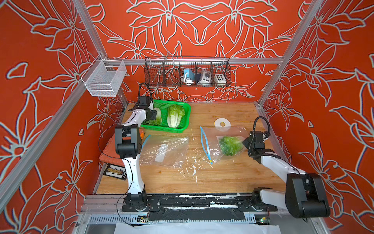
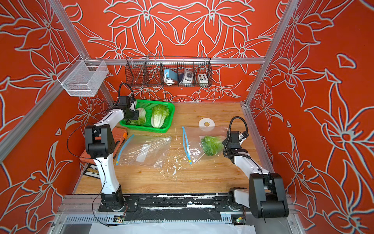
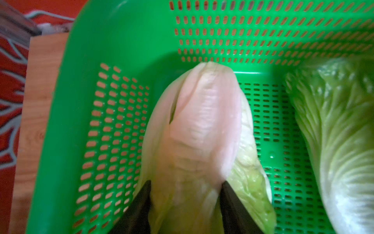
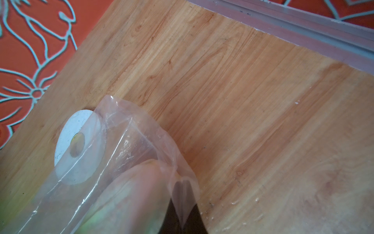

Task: Open the zip-top bag and take out the chinese cabbages
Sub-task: Place the Chinese cabbage in the basket, then pick up the Chinese cabbage from the zipper food storage bag.

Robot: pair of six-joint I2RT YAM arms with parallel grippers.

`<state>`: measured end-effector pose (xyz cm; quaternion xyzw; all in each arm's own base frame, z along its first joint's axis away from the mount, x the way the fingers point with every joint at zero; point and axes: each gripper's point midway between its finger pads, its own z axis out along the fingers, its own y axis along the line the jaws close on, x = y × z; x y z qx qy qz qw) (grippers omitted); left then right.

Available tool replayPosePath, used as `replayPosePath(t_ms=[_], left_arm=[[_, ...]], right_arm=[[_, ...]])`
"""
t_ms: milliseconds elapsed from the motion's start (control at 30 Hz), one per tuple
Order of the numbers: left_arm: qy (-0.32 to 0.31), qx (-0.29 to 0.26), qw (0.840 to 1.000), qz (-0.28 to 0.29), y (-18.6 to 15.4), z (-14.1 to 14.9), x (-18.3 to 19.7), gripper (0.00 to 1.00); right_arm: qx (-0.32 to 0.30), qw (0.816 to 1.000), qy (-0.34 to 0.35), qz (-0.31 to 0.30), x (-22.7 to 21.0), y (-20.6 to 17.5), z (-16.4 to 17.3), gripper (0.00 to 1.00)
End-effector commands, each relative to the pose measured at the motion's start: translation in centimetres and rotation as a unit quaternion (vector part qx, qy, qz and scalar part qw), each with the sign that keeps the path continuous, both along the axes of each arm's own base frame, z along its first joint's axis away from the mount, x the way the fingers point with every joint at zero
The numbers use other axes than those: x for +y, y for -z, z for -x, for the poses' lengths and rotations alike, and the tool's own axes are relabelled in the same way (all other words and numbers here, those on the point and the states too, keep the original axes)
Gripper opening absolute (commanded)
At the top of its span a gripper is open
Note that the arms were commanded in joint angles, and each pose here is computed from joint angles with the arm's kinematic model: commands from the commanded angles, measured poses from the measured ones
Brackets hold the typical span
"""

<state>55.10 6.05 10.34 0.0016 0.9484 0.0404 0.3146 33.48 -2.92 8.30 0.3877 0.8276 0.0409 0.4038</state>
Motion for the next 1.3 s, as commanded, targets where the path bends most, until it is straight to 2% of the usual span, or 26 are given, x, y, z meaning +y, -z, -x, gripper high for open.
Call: replayPosePath(t_ms=[0,67,167,233,433,567,633,767,900,1000,1100,1267], left_arm=[[-0.025,0.023,0.999,-0.005,1.3,0.4,0.6,0.44],[-0.025,0.009,1.000,0.002,0.4,0.3,0.4,0.49],[-0.023,-0.026,0.999,0.013,-2.1,0.2,-0.5,0.64],[-0.022,-0.055,0.998,0.028,-4.2,0.4,-1.6,0.70],[-0.039,-0.170,0.981,0.088,-11.1,3.0,-5.8,0.74],[-0.020,-0.197,0.969,0.151,-13.0,6.0,-10.6,0.75],[0.007,-0.191,0.963,0.189,-13.2,7.6,-13.7,0.74],[0.072,-0.153,0.947,0.274,-12.1,12.0,-20.7,0.66],[0.105,-0.089,0.917,0.374,-9.8,17.4,-26.5,0.52],[0.132,-0.056,0.888,0.437,-8.9,20.8,-30.3,0.40],[0.147,-0.027,0.866,0.478,-7.7,22.5,-33.0,0.29],[0.158,0.019,0.855,0.494,-6.1,22.8,-35.9,0.22]], right_arm=[[-0.010,1.000,0.000,-0.002,-0.1,-0.8,-0.6,0.00],[-0.011,1.000,-0.001,-0.004,0.0,-0.8,-0.6,0.00],[-0.013,1.000,-0.005,-0.013,0.3,-0.9,-0.6,0.00],[-0.014,1.000,-0.008,-0.021,0.5,-1.0,-0.6,0.00],[-0.013,0.999,-0.004,-0.052,1.2,-0.6,-0.3,0.00],[-0.004,0.994,0.008,-0.109,2.2,0.7,0.2,0.00],[-0.007,0.990,0.013,-0.138,2.7,1.3,0.3,0.00],[0.000,0.987,0.010,-0.163,3.5,1.9,0.5,0.00],[0.006,0.986,0.012,-0.164,3.4,2.3,0.8,0.00],[0.008,0.985,0.009,-0.170,3.7,2.5,0.7,0.00],[0.012,0.983,0.012,-0.182,4.0,2.9,0.7,0.00],[0.010,0.981,0.009,-0.195,4.3,3.0,0.6,0.00]])
